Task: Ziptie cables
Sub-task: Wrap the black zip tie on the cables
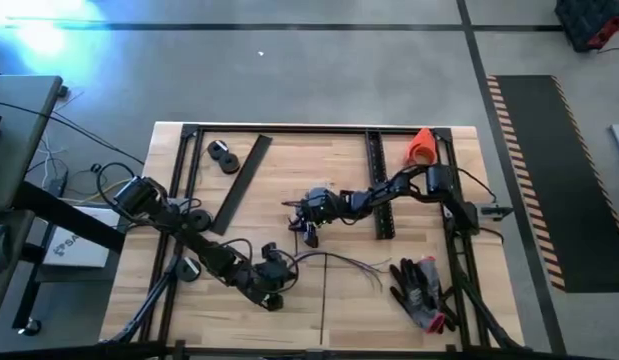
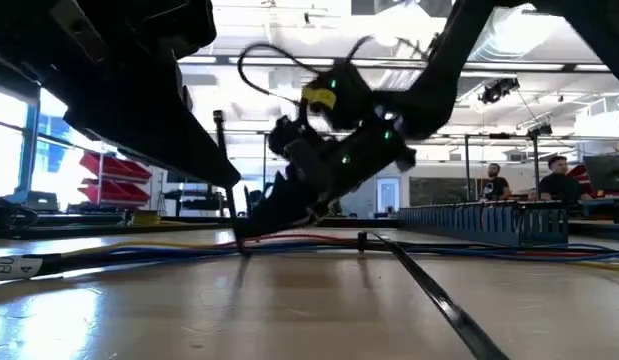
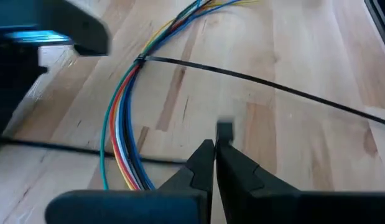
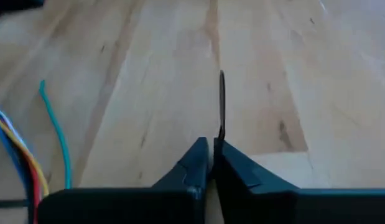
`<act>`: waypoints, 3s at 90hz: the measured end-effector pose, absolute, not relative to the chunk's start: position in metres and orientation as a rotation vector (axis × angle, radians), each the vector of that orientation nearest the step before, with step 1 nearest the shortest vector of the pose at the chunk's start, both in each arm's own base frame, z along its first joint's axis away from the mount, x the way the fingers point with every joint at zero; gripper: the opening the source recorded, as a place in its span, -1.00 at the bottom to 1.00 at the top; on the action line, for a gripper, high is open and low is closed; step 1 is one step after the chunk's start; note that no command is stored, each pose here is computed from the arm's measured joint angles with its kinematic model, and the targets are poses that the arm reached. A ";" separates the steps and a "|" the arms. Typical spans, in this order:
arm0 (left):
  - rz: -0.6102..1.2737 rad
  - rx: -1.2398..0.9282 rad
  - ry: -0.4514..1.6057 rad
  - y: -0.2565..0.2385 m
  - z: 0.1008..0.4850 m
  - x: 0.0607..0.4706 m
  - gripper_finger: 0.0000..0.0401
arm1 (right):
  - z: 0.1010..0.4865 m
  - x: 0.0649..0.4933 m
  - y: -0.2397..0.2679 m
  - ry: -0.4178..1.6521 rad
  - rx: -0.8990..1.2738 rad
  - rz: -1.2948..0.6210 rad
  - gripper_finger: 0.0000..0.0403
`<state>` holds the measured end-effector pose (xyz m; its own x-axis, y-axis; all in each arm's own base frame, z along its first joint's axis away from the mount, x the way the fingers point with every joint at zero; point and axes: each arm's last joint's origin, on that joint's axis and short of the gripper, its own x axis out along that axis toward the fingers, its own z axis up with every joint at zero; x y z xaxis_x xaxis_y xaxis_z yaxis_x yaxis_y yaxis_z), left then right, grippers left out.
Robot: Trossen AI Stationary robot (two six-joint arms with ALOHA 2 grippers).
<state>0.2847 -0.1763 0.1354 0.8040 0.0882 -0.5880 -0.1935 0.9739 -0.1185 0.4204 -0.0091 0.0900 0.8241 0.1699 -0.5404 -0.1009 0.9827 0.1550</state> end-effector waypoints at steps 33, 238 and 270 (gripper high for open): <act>0.110 -0.192 0.588 -0.165 0.152 0.291 -1.00 | 0.121 0.411 0.060 0.577 -0.414 0.015 -1.00; -0.302 -0.433 0.450 -0.127 0.138 0.287 -1.00 | 0.133 0.396 0.148 0.388 -0.988 0.050 -1.00; -0.296 -0.439 0.451 -0.127 0.138 0.288 -1.00 | 0.134 0.394 0.154 0.383 -1.039 0.045 -1.00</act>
